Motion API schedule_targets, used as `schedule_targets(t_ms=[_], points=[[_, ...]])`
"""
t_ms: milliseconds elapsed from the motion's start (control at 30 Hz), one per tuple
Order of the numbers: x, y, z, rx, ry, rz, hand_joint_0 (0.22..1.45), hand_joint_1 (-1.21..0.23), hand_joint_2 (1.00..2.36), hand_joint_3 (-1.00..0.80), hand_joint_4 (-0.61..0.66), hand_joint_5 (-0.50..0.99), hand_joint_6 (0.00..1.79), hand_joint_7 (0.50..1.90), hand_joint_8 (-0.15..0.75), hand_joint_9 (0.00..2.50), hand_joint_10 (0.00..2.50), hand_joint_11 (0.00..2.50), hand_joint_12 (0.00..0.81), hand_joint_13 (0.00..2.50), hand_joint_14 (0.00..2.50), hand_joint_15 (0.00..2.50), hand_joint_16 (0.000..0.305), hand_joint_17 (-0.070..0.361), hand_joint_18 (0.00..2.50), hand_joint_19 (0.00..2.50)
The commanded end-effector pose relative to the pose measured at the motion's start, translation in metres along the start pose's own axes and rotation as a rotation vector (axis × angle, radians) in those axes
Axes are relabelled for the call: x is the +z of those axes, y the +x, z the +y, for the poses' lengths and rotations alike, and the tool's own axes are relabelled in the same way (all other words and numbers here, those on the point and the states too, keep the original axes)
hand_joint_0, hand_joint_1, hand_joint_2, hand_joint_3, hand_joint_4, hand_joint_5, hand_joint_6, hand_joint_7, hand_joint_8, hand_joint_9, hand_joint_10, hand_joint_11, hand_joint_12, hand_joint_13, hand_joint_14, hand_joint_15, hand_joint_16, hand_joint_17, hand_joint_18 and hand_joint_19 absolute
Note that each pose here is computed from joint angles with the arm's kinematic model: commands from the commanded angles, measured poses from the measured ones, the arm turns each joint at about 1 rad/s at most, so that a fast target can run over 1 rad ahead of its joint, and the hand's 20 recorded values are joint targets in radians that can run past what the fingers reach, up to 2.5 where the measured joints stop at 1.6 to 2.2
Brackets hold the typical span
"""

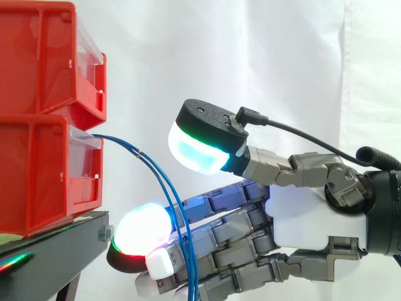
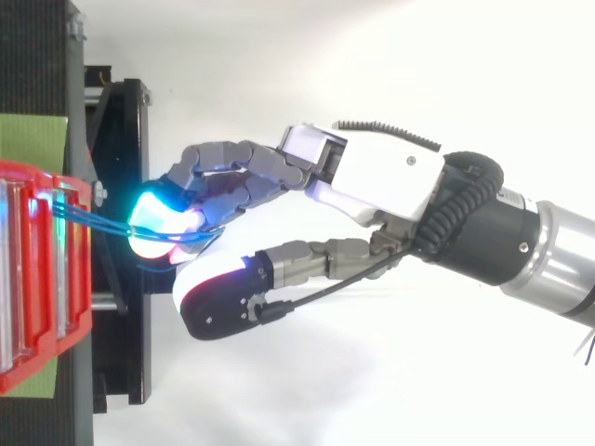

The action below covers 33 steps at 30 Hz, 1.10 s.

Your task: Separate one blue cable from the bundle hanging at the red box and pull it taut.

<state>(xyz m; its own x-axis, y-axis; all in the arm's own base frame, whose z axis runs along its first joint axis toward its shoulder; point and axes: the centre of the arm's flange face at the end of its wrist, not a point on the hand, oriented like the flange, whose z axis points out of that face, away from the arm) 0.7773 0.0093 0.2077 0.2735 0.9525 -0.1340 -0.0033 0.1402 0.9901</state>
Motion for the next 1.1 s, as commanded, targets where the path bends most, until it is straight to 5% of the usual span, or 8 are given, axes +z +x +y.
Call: schedule_targets(t_ms=[0, 533, 1067], points=[[0.000, 0.002, 0.001, 0.000, -0.005, 0.006, 0.56, -0.65, 1.00, -0.50, 0.30, -0.15, 0.50, 0.95, 0.299, 0.82, 0.02, 0.54, 0.348, 0.53, 0.01, 0.23, 0.046, 0.103, 0.50, 0.40], [0.002, 0.007, 0.004, 0.013, -0.033, 0.006, 0.58, -0.55, 1.00, -0.50, 0.29, -0.14, 0.50, 0.97, 0.297, 0.86, 0.02, 0.55, 0.336, 0.56, 0.01, 0.24, 0.044, 0.099, 0.51, 0.41], [0.004, -0.004, 0.002, 0.020, -0.027, -0.007, 0.59, -0.57, 1.00, -0.50, 0.29, -0.14, 0.50, 1.00, 0.296, 0.86, 0.02, 0.56, 0.336, 0.57, 0.01, 0.25, 0.044, 0.098, 0.53, 0.42]])
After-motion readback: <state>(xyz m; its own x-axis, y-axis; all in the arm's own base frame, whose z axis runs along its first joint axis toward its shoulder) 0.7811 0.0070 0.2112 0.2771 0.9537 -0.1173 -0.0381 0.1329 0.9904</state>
